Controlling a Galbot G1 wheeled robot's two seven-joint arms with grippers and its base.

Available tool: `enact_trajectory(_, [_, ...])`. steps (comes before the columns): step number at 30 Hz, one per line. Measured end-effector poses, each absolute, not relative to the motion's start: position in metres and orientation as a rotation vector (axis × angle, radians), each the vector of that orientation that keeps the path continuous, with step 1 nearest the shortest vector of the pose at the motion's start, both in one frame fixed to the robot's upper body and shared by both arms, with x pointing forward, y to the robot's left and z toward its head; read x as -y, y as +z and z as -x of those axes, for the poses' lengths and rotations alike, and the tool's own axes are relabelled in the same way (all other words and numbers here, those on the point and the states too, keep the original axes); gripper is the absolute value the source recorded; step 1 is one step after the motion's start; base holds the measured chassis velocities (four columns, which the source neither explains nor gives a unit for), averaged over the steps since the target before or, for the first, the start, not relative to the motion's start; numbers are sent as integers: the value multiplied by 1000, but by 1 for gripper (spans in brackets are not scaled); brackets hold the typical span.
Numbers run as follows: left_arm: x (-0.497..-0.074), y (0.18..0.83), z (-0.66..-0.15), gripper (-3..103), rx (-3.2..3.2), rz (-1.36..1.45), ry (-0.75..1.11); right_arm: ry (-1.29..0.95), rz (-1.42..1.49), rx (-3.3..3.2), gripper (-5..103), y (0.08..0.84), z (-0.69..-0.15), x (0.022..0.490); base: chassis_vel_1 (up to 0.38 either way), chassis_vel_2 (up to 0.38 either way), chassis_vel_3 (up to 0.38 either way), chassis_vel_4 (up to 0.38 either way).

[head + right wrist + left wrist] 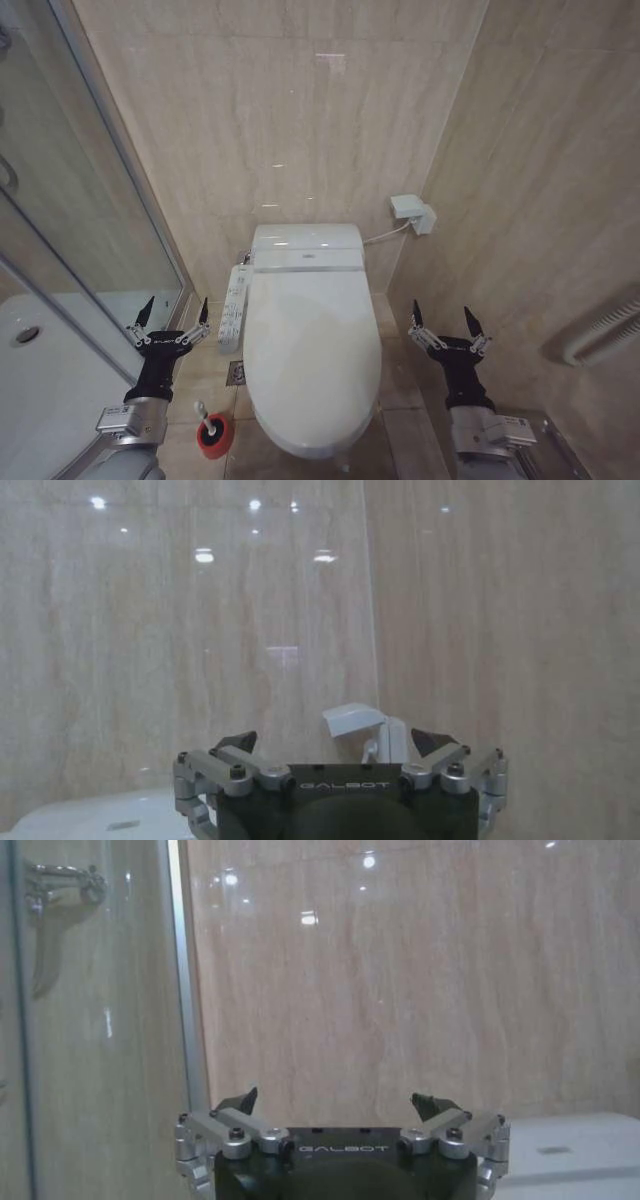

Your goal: Open the toilet lid, clean the toilet bowl with a toilet brush, close the toilet lid, and flush.

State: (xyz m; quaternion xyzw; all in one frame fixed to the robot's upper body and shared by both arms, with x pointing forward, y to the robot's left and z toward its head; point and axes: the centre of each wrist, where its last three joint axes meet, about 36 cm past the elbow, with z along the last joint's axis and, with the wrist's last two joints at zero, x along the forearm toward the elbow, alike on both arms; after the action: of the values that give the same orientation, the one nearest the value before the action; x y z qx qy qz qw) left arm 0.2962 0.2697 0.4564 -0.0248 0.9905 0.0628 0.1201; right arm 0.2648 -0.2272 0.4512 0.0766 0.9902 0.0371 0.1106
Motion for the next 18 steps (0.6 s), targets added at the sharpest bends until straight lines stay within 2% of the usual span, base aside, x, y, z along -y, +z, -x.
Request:
enact_trajectory(7, [-274,455,-302,100,-2886,82,189,109,-225,-2909,100,451,-265,227,-152,130,143,-134])
enact_trajectory(18, [-277,451,-308,99,-2887,79,189,109,-225,-2909,100,451,-265,227,10,-9,-7,8])
